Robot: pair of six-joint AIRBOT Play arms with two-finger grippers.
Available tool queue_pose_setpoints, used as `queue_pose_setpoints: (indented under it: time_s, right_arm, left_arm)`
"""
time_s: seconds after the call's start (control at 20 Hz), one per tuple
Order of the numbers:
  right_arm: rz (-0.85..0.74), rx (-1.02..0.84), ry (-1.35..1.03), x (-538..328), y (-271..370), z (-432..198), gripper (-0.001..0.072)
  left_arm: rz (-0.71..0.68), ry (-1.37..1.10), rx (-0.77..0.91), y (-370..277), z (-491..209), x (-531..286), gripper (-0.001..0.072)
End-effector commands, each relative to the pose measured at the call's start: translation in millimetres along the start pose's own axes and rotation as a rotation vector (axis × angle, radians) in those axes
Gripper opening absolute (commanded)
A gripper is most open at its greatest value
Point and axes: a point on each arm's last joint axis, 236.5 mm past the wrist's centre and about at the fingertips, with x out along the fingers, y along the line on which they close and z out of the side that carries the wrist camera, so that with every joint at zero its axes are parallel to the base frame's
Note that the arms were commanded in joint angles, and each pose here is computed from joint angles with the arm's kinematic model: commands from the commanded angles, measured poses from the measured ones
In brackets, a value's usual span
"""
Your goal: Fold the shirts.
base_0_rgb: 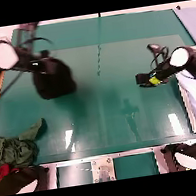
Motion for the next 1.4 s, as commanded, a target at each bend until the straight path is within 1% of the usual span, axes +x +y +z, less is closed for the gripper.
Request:
queue_pose_setpoints:
  time_s: [0.0, 0.05, 0.1, 0.15, 0.2, 0.3, 0.35, 0.4, 0.45, 0.55, 0.6, 0.75, 0.9, 1.0, 1.05, 1.2, 1.35]
  right_arm:
    - [-0.002, 0.08, -0.097, -34, -23, 19, 0.0021]
    - [-0.007, 0.104, -0.112, -39, -31, 21, 0.0034]
    - [-0.014, 0.125, -0.111, -42, -39, 21, 0.0132]
    - [-0.023, 0.144, -0.099, -43, -46, 19, 0.0253]
    - [-0.031, 0.156, -0.084, -43, -52, 16, 0.0294]
    - [-0.031, 0.129, -0.071, -41, -54, 14, 0.0295]
    - [-0.019, 0.114, -0.059, -38, -51, 13, 0.0312]
    - [0.001, 0.096, -0.039, -32, -47, 11, 0.0384]
    - [0.029, 0.084, -0.016, -24, -41, 10, 0.0432]
    - [0.119, 0.077, 0.007, -2, -23, 18, 0.0431]
    - [0.168, 0.08, 0.01, 10, -14, 25, 0.0429]
    - [0.274, 0.095, 0.03, 50, 5, 41, 0.0418]
    - [0.381, 0.142, 0.103, 93, 23, 41, 0.0417]
    - [0.429, 0.145, 0.138, 118, 34, 38, 0.0368]
    - [0.443, 0.146, 0.151, 128, 39, 36, 0.0358]
    - [0.469, 0.126, 0.186, 155, 59, 31, 0.0353]
    - [0.488, 0.073, 0.218, 170, 82, 25, 0.0352]
  left_arm:
    - [-0.237, -0.046, 0.043, -108, 9, 24, 0.0096]
    - [-0.299, -0.033, 0.027, -132, 5, 40, 0.0492]
    - [-0.331, 0.001, 0.011, -145, -2, 54, 0.0715]
    - [-0.33, 0.034, 0.015, -147, -9, 62, 0.0702]
    - [-0.281, 0.061, 0.049, -132, -15, 66, 0.0702]
    - [-0.165, 0.148, 0.06, -81, -26, 61, 0.0701]
    - [-0.128, 0.194, 0.032, -57, -32, 56, 0.0701]
    - [-0.103, 0.239, -0.008, -35, -41, 53, 0.0701]
    - [-0.092, 0.29, -0.062, -17, -53, 53, 0.0701]
    - [-0.099, 0.349, -0.163, 6, -75, 63, 0.0701]
    - [-0.125, 0.362, -0.217, 8, -86, 72, 0.0701]
    - [-0.216, 0.314, -0.349, -10, -100, 110, 0.0701]
    - [-0.287, 0.274, -0.474, -29, -105, 150, 0.0701]
    - [-0.347, 0.255, -0.486, -41, -101, 166, 0.0701]
    - [-0.362, 0.22, -0.502, -43, -93, 171, 0.0701]
    - [-0.338, 0.072, -0.527, -29, -56, 175, 0.07]
    - [-0.366, 0.084, -0.552, -35, -55, 174, 0.0696]
